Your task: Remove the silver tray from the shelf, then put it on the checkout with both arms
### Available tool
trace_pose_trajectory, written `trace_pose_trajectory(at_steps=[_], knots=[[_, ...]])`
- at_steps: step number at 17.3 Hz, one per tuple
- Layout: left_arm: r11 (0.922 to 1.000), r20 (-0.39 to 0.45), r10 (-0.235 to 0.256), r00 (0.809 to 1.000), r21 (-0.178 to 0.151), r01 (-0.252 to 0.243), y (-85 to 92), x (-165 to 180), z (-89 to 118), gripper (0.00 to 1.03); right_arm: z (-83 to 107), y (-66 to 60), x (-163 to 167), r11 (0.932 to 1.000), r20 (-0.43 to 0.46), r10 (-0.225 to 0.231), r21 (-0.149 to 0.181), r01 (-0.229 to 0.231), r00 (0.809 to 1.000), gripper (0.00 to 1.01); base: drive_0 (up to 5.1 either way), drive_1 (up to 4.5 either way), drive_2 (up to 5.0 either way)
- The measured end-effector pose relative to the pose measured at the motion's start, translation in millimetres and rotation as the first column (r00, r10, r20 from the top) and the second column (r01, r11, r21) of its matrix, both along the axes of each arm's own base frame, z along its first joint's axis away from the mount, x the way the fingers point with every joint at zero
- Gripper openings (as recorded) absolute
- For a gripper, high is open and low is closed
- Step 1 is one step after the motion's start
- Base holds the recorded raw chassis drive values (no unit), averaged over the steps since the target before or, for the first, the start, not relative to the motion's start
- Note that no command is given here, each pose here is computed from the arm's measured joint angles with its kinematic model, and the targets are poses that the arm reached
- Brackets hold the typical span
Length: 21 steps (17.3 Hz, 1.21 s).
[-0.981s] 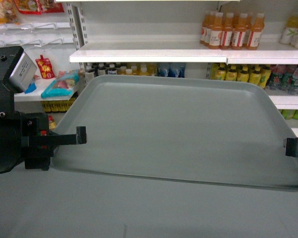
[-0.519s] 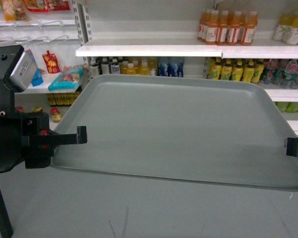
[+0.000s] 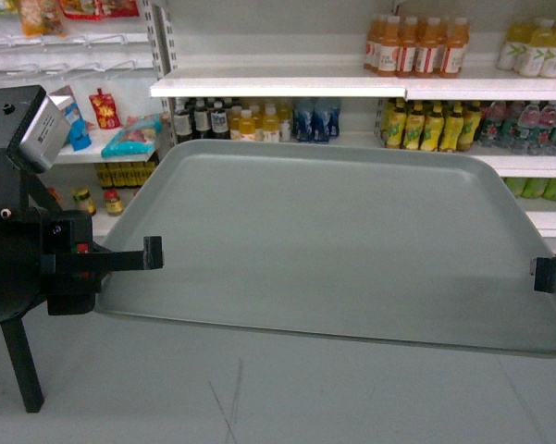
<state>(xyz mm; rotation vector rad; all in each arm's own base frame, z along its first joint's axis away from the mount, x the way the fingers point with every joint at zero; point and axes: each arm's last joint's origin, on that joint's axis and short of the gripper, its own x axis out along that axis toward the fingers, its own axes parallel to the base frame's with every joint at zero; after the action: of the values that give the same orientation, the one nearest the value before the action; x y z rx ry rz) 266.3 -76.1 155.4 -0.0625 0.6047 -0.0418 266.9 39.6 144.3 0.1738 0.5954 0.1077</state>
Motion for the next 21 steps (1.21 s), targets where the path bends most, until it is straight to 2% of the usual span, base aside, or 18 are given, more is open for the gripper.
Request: trace_pose_trajectory(at_steps=[21], knots=[[1.0000, 0.002, 0.001, 1.000, 0.000, -0.001, 0.1, 0.1, 0.2, 0.03, 0.4, 0.0, 0.3, 1.0000, 0.005, 0.000, 0.001, 0.000, 1.000, 0.03, 0.0, -2.62, 2.7]])
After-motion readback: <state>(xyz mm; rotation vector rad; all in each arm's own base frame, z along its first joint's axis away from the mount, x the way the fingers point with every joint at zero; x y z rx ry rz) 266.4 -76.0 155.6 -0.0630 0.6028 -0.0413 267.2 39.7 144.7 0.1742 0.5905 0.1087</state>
